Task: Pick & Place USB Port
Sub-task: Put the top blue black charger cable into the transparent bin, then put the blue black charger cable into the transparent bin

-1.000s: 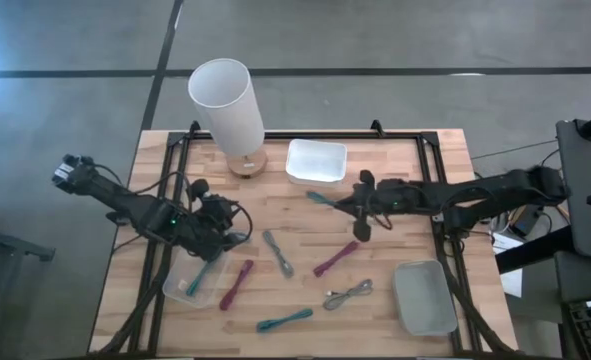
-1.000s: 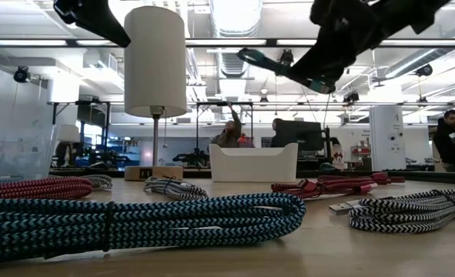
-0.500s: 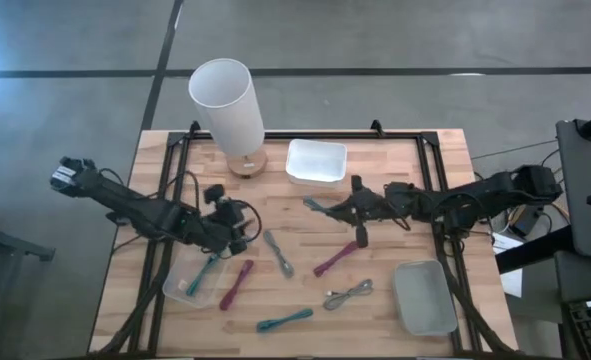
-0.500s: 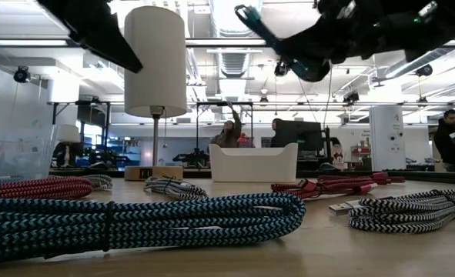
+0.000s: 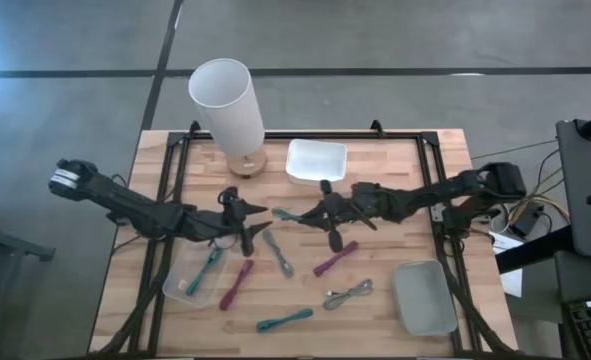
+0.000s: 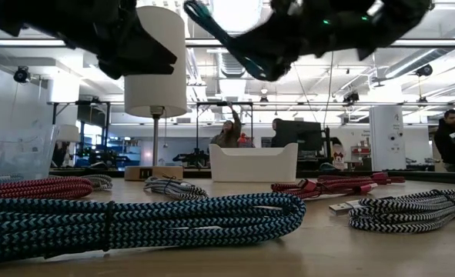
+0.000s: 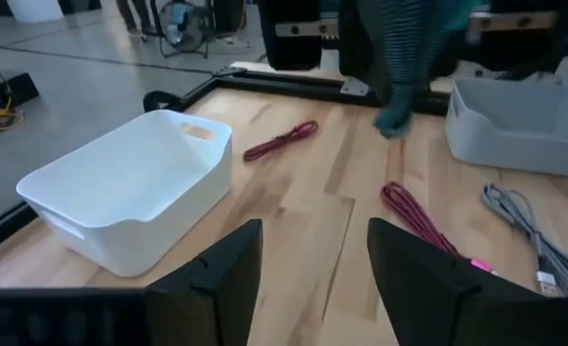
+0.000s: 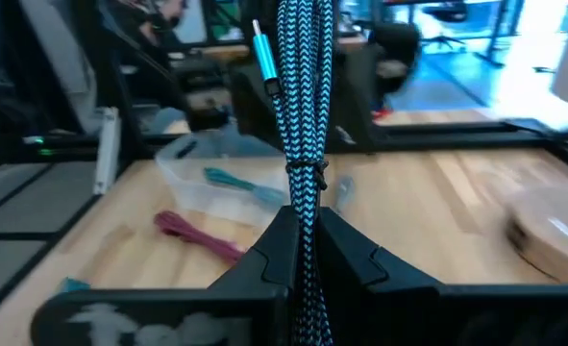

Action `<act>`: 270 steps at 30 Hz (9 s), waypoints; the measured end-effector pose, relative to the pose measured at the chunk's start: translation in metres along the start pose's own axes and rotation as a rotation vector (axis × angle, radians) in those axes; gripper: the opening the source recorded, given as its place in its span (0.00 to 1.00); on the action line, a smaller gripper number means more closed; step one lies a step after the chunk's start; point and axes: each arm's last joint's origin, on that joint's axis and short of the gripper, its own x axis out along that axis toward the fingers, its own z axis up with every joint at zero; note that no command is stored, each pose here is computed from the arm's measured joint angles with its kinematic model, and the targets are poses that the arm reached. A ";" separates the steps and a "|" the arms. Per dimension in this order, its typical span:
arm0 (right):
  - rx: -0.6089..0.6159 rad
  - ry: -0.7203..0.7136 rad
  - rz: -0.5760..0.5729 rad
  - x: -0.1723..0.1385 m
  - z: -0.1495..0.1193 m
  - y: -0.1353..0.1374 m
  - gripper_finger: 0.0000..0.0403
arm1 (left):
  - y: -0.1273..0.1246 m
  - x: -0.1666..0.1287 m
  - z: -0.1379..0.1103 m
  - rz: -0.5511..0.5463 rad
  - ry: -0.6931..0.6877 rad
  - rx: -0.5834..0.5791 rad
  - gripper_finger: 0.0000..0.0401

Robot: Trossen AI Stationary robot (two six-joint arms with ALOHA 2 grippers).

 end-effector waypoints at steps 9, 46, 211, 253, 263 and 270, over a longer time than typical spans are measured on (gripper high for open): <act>0.000 0.004 0.045 0.053 0.005 -0.005 0.06 | 0.001 -0.001 -0.004 -0.010 -0.028 0.003 0.49; -0.036 0.109 0.022 0.059 0.004 -0.008 0.06 | -0.004 -0.001 0.007 -0.161 -0.120 0.068 0.23; 0.057 0.442 0.009 0.052 -0.033 0.032 0.30 | -0.143 0.028 -0.021 -0.503 0.689 0.014 0.24; 0.085 0.469 0.106 0.049 -0.040 0.079 0.25 | -0.185 0.017 -0.075 -0.473 0.820 0.110 0.03; 0.082 0.461 0.110 0.049 -0.039 0.080 0.25 | -0.166 -0.021 -0.013 -0.243 0.763 0.195 0.02; 0.070 0.455 0.083 0.049 -0.039 0.079 0.23 | -0.135 -0.055 0.021 -0.048 0.770 0.048 0.02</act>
